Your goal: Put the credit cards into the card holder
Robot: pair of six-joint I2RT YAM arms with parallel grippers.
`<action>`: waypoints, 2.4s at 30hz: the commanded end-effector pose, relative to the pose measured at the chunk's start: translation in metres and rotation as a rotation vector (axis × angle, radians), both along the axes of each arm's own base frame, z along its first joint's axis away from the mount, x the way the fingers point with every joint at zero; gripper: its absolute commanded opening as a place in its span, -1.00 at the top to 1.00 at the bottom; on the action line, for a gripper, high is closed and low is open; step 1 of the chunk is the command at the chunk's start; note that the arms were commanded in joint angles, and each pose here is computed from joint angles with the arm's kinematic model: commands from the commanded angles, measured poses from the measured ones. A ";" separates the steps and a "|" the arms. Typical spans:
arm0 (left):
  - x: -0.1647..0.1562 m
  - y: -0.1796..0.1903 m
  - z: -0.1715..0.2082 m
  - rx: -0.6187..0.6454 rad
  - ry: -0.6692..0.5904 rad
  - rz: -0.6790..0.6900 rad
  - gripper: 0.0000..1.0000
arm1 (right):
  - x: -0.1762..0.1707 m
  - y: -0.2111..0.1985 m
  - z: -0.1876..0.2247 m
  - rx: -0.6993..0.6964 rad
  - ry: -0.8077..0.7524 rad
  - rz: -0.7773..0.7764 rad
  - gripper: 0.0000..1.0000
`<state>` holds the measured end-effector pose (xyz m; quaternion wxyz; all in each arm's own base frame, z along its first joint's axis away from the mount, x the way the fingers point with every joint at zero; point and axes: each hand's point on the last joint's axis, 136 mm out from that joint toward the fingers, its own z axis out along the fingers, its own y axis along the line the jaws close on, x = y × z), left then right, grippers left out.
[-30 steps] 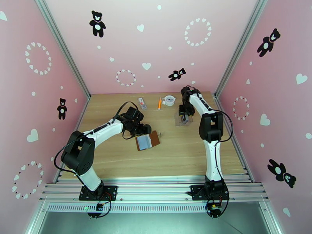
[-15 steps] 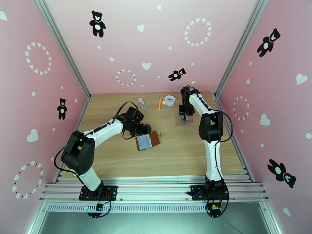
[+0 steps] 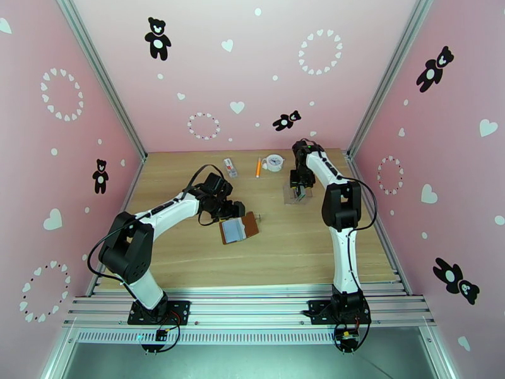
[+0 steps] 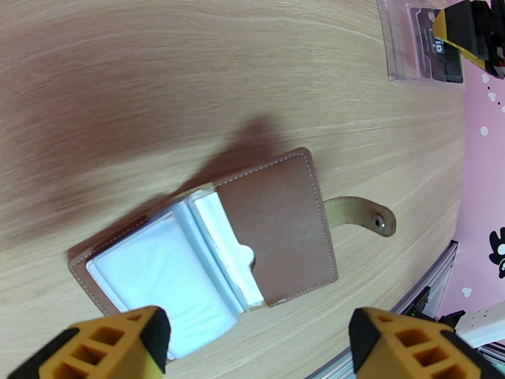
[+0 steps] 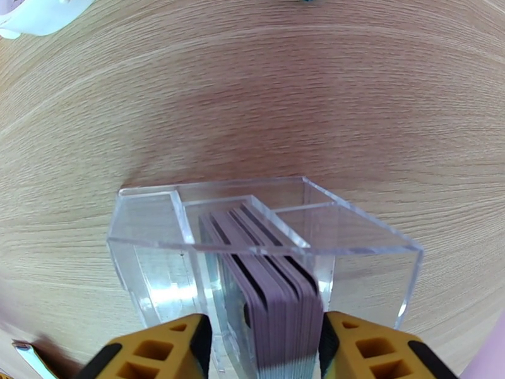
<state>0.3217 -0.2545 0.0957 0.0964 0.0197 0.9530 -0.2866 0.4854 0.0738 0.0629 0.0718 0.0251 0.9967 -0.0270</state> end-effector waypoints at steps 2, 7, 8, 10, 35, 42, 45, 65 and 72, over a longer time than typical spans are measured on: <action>-0.002 -0.002 0.004 0.005 -0.015 -0.023 -0.60 | -0.008 -0.005 0.015 -0.010 0.006 -0.018 0.07; -0.002 -0.002 0.005 0.005 -0.019 -0.028 -0.60 | -0.007 -0.004 0.021 0.031 -0.005 -0.044 0.03; -0.002 -0.002 0.006 0.005 -0.018 -0.027 -0.60 | -0.007 -0.005 0.022 0.036 -0.006 -0.053 0.01; -0.002 -0.002 0.006 0.007 -0.018 -0.026 -0.60 | -0.008 -0.007 0.024 0.037 -0.007 -0.056 0.01; -0.002 -0.002 0.006 0.009 -0.017 -0.027 -0.60 | -0.012 -0.019 0.014 -0.008 0.022 -0.044 0.11; -0.002 -0.002 0.005 0.007 -0.012 -0.027 -0.60 | -0.012 -0.034 0.031 -0.087 -0.013 -0.058 0.13; -0.002 -0.003 0.005 0.007 -0.013 -0.030 -0.60 | -0.015 -0.039 0.035 -0.114 -0.009 -0.058 0.14; -0.001 -0.003 0.006 0.004 -0.018 -0.032 -0.60 | -0.017 -0.041 0.053 -0.093 -0.055 -0.083 0.33; 0.000 -0.004 0.005 0.000 -0.020 -0.027 -0.60 | -0.021 -0.030 0.035 -0.005 -0.007 -0.111 0.02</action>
